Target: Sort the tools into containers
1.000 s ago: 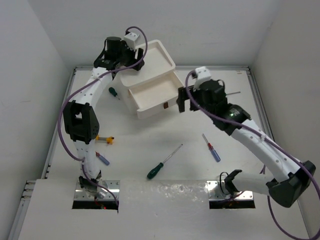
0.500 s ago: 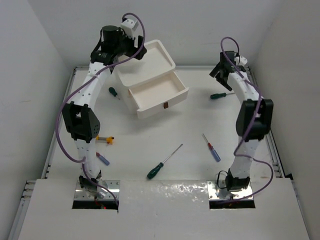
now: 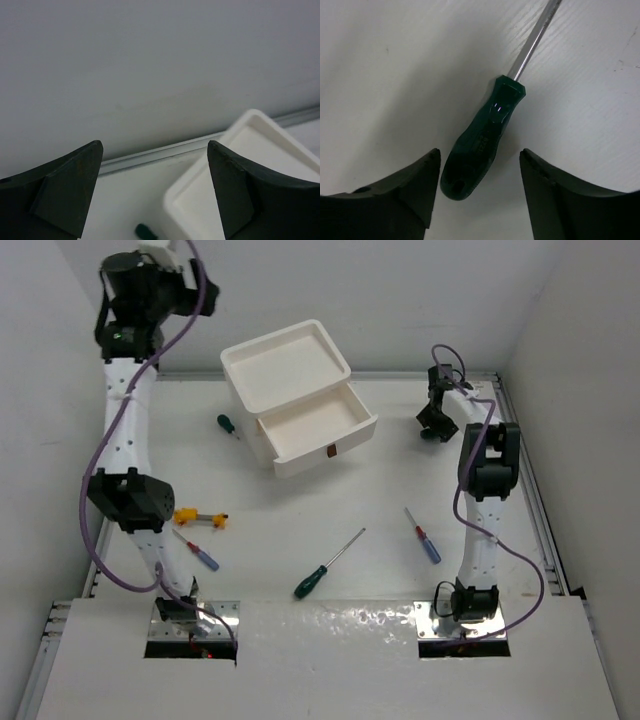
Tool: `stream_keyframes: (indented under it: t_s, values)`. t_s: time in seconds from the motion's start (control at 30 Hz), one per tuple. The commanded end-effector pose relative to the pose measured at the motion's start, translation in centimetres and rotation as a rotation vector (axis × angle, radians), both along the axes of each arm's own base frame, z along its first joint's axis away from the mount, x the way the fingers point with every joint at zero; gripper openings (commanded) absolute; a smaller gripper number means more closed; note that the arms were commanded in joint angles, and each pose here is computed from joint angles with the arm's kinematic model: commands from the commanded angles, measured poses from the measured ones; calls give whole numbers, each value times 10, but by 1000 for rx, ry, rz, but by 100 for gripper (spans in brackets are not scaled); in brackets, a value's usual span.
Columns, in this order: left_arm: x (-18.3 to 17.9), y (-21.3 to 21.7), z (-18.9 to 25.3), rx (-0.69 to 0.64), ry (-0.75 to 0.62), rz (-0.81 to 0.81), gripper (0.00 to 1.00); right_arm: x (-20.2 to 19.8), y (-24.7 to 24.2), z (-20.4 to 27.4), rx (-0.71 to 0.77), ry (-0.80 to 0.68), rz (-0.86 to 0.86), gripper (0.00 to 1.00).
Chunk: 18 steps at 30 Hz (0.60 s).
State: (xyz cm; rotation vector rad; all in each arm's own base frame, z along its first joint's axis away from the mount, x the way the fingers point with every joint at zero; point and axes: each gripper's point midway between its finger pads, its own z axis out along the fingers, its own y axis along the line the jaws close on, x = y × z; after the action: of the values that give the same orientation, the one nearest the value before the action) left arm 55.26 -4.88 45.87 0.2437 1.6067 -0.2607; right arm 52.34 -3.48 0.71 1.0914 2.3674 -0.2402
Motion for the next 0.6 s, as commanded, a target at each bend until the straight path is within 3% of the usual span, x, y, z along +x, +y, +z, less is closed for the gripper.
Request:
stream_keyframes:
  t_s: [0.0, 0.13, 0.17, 0.27, 0.37, 0.5, 0.57]
  values:
    - [-19, 52, 8, -8, 21, 175, 82, -6, 5, -17, 28, 31, -10, 60]
    - [-22, 85, -36, 9, 151, 306, 83, -24, -14, -35, 76, 87, -52, 43]
    - [-25, 99, -44, 8, 180, 360, 83, -28, -16, -36, 81, 90, -56, 28]
    - [-31, 124, -75, 1, 254, 450, 83, -40, -25, -29, 58, 89, -9, 0]
    - [-35, 143, -121, -6, 354, 499, 81, -26, -22, 0, 11, 29, 233, 0]
    - [-40, 159, -159, -53, 430, 547, 77, 12, -7, 98, -126, -243, 562, 0]
    - [-38, 160, -167, -52, 428, 548, 76, 22, 24, 176, -208, -477, 748, 0]
